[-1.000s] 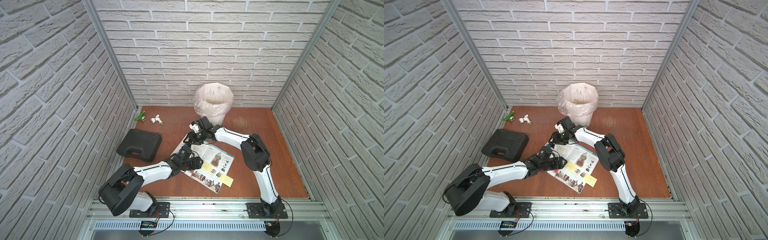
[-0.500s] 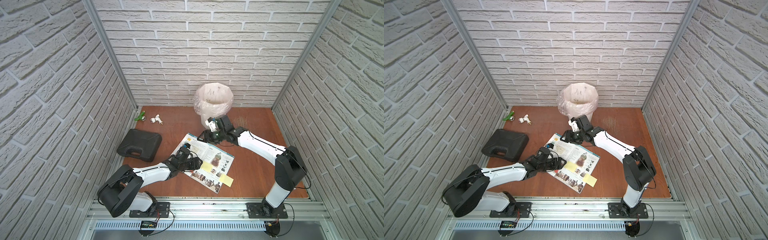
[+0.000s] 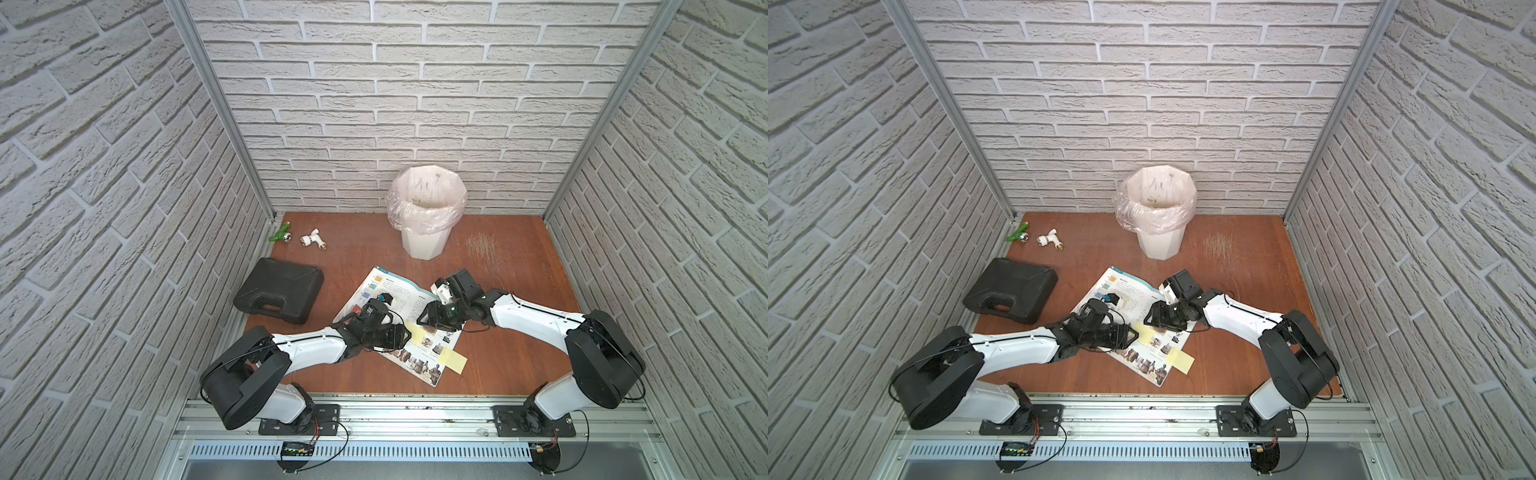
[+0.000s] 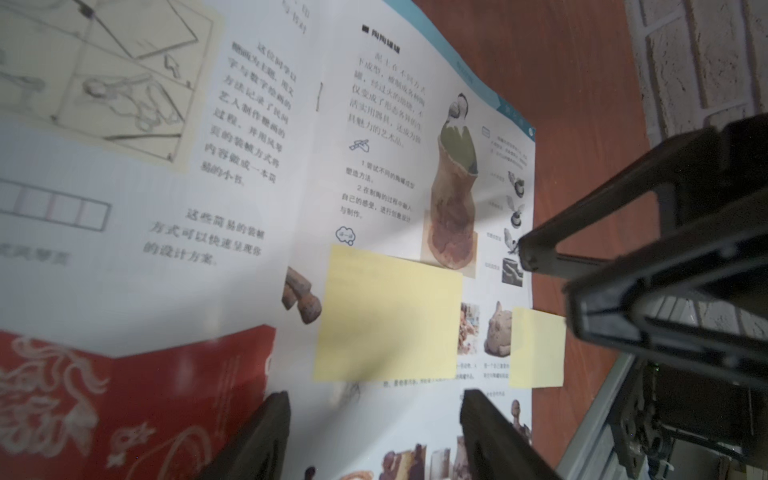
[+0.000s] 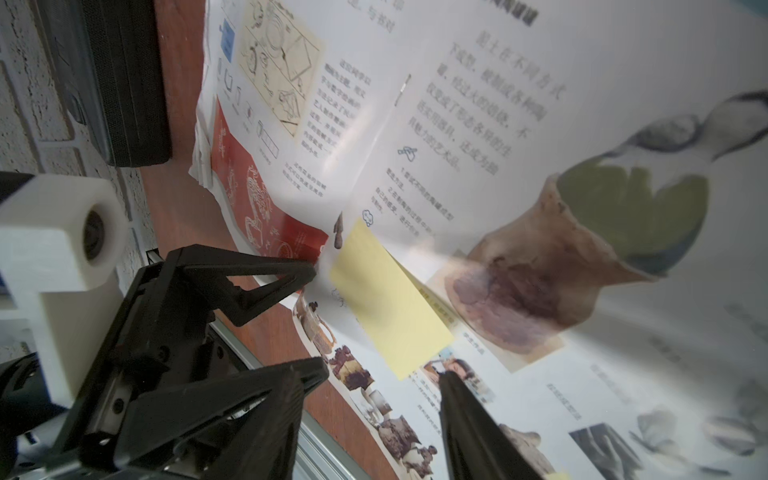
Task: Peel off the used sticky note
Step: Turn the page of the book at the center of the board, then tear off the note from the book.
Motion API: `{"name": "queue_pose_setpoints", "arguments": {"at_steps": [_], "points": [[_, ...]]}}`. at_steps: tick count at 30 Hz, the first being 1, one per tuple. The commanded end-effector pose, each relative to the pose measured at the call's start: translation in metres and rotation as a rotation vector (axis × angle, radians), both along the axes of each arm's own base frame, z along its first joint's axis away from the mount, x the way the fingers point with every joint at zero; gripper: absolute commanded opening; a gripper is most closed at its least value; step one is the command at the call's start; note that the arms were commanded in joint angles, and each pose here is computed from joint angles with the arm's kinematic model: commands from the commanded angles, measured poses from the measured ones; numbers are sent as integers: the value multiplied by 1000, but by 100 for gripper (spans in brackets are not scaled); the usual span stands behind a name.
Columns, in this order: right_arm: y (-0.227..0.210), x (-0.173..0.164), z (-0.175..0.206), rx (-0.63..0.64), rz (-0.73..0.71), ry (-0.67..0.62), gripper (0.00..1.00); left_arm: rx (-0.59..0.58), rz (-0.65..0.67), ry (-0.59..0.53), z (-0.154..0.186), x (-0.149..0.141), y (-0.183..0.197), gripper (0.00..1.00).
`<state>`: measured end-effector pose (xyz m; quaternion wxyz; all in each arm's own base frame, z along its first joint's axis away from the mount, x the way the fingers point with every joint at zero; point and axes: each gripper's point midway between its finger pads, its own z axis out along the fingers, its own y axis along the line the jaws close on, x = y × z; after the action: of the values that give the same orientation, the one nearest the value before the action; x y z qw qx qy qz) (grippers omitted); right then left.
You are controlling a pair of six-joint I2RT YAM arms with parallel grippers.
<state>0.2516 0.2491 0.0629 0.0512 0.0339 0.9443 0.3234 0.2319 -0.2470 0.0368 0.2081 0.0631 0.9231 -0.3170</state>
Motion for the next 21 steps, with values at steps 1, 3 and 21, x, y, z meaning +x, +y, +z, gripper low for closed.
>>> {"name": "queue_pose_setpoints", "arguments": {"at_steps": [1,3,21], "points": [[8,-6,1,51,8,-2,57,-11,-28,-9,0,0,-7,57],[9,-12,-5,54,16,19,57,-9,-31,3,-4,-1,-7,55],[9,-15,-42,4,14,66,56,2,-17,26,-17,-6,-3,50]]}}
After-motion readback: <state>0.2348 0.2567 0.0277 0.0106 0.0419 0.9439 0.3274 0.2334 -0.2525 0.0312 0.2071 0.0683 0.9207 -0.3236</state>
